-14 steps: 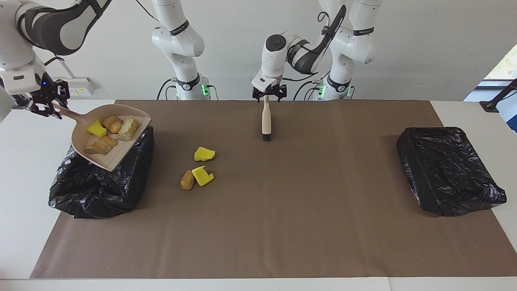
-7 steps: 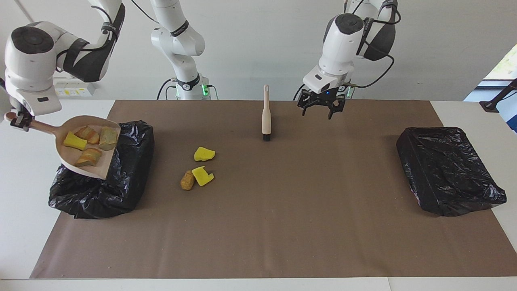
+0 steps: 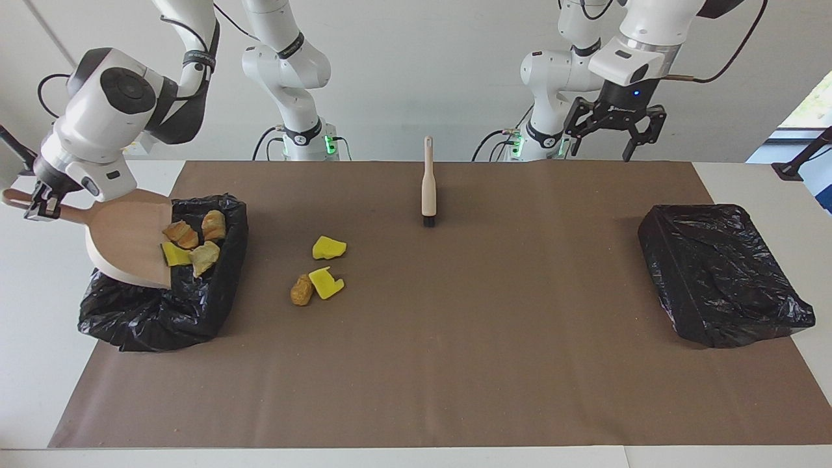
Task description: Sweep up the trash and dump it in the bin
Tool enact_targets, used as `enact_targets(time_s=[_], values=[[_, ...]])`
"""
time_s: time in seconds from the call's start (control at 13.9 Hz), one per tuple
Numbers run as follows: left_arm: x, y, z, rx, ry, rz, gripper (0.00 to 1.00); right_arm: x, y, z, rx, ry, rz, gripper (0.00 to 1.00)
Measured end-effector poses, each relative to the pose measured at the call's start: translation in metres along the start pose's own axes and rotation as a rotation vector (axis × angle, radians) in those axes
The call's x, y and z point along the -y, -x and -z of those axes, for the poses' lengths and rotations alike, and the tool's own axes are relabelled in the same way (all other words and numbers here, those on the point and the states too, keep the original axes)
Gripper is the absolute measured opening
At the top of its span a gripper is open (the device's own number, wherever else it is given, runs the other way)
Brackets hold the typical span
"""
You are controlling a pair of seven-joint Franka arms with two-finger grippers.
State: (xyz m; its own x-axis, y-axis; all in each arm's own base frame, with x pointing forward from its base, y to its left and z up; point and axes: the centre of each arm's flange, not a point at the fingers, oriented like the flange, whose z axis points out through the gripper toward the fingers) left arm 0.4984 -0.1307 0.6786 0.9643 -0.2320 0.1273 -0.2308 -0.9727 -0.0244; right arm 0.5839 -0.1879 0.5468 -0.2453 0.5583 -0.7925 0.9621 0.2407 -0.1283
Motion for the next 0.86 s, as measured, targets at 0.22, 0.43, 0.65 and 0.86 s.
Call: enact_targets(time_s=[0.22, 0.43, 0.65, 0.86], values=[[0.023, -0.008, 0.009, 0.035, 0.0, 0.003, 1.0, 0.007, 0.01, 0.004, 0.03, -0.02, -0.004, 0.33], [0.036, -0.019, 0.006, 0.056, 0.005, -0.022, 1.0, 0.029, 0.033, 0.024, 0.047, -0.043, -0.051, 0.33], [0.039, -0.02, 0.007, 0.057, 0.006, -0.025, 1.0, 0.05, 0.052, 0.061, 0.058, -0.036, -0.125, 0.33], [0.039, -0.018, 0.011, 0.054, 0.004, -0.023, 1.0, 0.045, 0.036, 0.095, -0.017, -0.026, -0.278, 0.33]])
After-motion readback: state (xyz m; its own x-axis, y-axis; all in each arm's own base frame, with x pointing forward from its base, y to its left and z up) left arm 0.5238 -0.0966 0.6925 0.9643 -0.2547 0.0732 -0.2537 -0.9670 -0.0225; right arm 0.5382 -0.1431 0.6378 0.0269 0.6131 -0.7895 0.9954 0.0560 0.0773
